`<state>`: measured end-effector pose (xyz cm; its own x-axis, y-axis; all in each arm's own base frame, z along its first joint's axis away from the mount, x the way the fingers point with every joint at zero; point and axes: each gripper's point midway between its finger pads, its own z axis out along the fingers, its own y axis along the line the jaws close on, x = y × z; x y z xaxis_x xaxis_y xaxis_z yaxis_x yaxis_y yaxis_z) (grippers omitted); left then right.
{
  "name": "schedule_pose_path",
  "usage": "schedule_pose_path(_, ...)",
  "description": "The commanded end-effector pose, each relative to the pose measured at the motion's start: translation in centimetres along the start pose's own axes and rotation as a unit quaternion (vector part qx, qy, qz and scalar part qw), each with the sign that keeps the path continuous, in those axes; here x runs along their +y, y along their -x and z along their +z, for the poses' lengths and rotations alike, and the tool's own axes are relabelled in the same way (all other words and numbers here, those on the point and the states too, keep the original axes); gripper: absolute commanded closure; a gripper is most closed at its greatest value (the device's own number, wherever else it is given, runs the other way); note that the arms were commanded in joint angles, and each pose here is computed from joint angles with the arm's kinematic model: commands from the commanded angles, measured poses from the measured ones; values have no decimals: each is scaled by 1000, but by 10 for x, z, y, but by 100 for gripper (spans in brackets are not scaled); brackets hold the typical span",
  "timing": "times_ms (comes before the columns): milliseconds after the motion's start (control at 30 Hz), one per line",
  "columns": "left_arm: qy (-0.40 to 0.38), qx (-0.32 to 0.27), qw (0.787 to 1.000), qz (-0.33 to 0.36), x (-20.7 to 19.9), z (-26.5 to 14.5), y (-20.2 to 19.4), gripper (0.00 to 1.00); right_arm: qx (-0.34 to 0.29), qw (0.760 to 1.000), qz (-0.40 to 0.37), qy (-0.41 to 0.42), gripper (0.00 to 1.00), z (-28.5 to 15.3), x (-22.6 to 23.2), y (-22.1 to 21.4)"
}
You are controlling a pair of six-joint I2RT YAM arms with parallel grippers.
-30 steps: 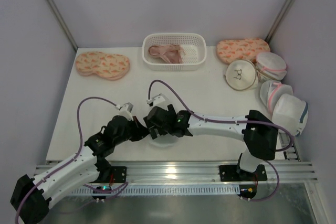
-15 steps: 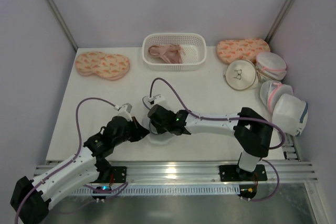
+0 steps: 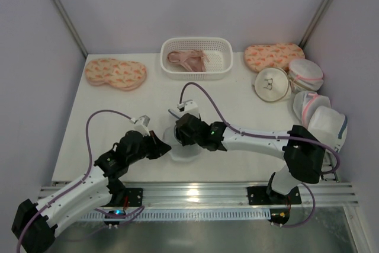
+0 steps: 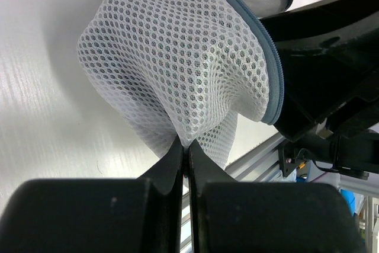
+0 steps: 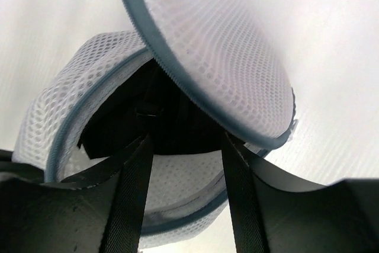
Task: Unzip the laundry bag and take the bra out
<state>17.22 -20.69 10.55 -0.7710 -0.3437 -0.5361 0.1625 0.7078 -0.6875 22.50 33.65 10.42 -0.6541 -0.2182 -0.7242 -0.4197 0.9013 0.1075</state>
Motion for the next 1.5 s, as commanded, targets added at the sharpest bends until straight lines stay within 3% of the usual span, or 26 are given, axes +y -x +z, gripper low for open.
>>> schedule_pose_path(0,-36,-7,999,-2,-16,-1,5,100,-12,1000,-3,-17,46,4,-4,10)
schedule_pose_path(167,-41,-10,999,-1,-20,-2,7,100,-5,1000,1,-14,45,19,1,6)
schedule_pose_path(233,-44,-11,999,-1,-21,-2,8,100,-7,1000,5,-7,51,21,5,7)
schedule_pose_path(300,-44,-7,999,-2,-20,-1,6,100,-13,1000,11,1,62,24,10,9)
schedule_pose_path(333,-46,-8,999,-3,-21,0,6,100,-16,1000,14,5,75,24,12,11)
schedule_pose_path(467,-54,-5,998,-7,-23,2,4,100,-34,999,22,1,96,25,13,20)
schedule_pose_path(767,-38,5,999,-9,-8,8,-6,98,-103,994,34,6,96,-24,-1,61)
schedule_pose_path(900,-34,8,999,-10,-4,11,-10,75,-141,989,35,3,96,-56,-12,83)
schedule_pose_path(1100,-32,13,999,-9,0,15,-14,61,-181,982,43,-8,97,-91,-30,103)
schedule_pose_path(1333,-38,18,999,-6,-2,18,-15,60,-237,967,94,-4,96,-123,-48,116)
schedule_pose_path(1467,-37,22,999,-5,-2,19,-17,64,-256,955,123,-91,97,-145,-89,118)
